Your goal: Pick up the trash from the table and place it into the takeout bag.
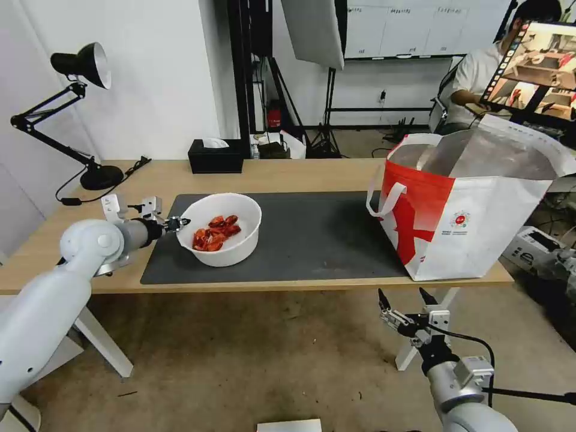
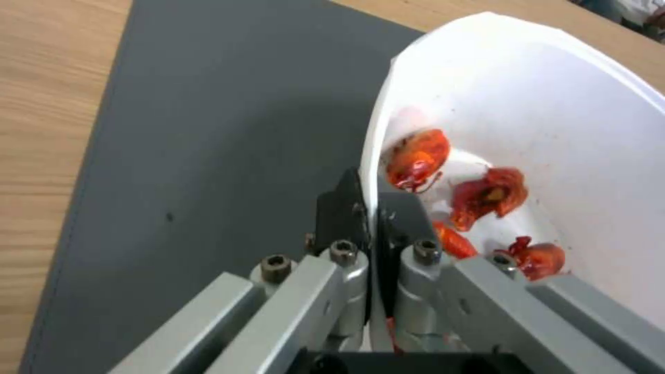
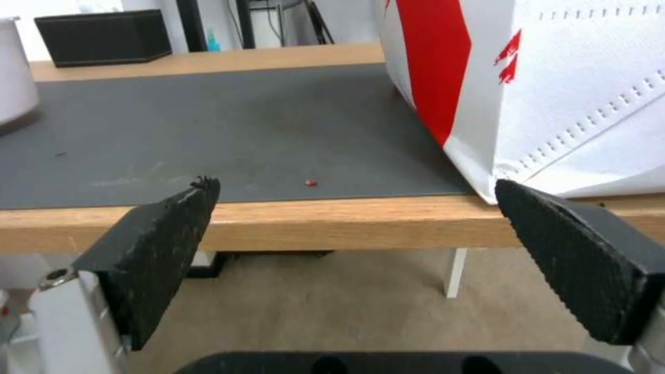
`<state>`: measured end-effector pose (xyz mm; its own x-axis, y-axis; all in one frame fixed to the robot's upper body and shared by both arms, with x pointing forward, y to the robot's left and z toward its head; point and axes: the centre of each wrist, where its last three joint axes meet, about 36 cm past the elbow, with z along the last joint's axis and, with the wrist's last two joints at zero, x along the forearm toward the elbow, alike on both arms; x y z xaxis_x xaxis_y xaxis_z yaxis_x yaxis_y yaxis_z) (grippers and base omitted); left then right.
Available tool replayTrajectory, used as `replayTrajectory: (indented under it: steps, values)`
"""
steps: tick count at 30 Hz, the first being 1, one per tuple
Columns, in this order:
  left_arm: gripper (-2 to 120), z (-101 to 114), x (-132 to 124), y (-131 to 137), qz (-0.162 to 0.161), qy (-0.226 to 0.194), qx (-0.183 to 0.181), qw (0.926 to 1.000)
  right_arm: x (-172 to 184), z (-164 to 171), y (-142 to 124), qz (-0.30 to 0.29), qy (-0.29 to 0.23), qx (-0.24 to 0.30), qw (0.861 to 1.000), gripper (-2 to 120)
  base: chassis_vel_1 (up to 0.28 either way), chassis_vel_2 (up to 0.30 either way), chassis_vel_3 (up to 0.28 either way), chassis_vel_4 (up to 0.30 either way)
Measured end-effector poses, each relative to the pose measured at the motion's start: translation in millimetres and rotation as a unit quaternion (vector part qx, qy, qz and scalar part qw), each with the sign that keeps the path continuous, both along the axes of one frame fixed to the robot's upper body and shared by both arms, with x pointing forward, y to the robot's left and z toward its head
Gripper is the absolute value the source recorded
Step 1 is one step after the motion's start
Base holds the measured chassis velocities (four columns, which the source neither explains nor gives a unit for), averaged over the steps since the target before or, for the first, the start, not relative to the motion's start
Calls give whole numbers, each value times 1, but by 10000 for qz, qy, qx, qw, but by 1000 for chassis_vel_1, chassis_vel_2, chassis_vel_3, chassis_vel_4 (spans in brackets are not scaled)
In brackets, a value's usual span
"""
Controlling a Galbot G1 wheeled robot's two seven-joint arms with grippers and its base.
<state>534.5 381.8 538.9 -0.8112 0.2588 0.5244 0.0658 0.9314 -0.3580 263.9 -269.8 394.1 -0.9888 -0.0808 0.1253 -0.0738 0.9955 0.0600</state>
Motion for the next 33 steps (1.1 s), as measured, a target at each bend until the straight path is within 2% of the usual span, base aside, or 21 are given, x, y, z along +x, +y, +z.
replayTrajectory:
  steps: [4, 7, 10, 11, 14, 15, 16, 19, 25, 33]
  values:
    - [0, 8, -5, -2, 30, -238, -25, 9997, 0, 0, 0, 0, 0, 0, 10000, 100, 0, 0, 0, 0]
    - [0, 27, -12, -11, 236, -803, 141, 9964, 0, 0, 0, 0, 0, 0, 10000, 100, 0, 0, 0, 0]
    - [0, 32, -14, -14, 314, -962, 158, 9947, 0, 0, 0, 0, 0, 0, 10000, 100, 0, 0, 0, 0]
    - [0, 38, -16, -18, 413, -1205, 200, 9917, 0, 0, 0, 0, 0, 0, 10000, 100, 0, 0, 0, 0]
    - [0, 43, -19, -21, 487, -1420, 245, 9884, 0, 0, 0, 0, 0, 0, 10000, 100, 0, 0, 0, 0]
    - [0, 47, -23, -24, 580, -1635, 269, 9845, 0, 0, 0, 0, 0, 0, 10000, 100, 0, 0, 0, 0]
    - [0, 47, -23, -24, 580, -1635, 269, 9845, 0, 0, 0, 0, 0, 0, 10000, 100, 0, 0, 0, 0]
    - [0, 48, -30, -30, 726, -2005, 288, 9766, 0, 0, 0, 0, 0, 0, 10000, 100, 0, 0, 0, 0]
    - [0, 43, -37, -34, 858, -2122, 259, 9731, 0, 0, 0, 0, 0, 0, 10000, 100, 0, 0, 0, 0]
    - [0, 45, -45, -43, 764, -2218, 180, 9719, 0, 0, 0, 0, 0, 0, 10000, 100, 0, 0, 0, 0]
